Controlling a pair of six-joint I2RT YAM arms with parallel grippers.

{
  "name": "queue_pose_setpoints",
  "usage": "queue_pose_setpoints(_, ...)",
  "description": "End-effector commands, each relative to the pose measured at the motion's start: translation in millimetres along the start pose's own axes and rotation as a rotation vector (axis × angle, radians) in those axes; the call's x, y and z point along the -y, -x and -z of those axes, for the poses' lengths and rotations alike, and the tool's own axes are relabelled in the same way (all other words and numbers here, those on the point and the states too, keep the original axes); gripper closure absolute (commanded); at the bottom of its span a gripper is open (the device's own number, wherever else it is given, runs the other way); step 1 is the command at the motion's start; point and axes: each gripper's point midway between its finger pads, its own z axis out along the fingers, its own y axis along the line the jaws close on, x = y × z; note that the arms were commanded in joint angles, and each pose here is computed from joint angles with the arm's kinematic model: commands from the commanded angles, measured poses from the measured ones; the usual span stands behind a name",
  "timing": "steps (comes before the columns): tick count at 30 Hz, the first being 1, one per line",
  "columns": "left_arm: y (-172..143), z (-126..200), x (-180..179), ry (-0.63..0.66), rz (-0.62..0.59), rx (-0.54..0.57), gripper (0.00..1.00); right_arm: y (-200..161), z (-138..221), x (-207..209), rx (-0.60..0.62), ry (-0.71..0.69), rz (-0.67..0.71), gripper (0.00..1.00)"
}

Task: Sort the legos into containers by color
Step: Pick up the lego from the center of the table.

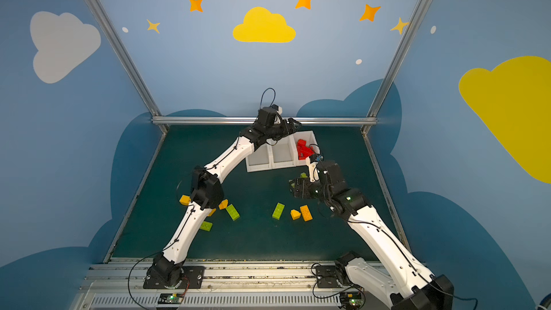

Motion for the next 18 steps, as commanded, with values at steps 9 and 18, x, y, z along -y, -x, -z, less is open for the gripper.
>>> queue_pose_setpoints(9,-8,131,-16,0.279,-0.063,0.034,0.11,-16,-35,52,-0.104,-0.273,0.002,0.14)
queue_pose_setpoints(18,-75,237,-84,0.475,-0.038,0.052,0.11,-29,-96,61,-0.248,-0.313,0.01,0.14)
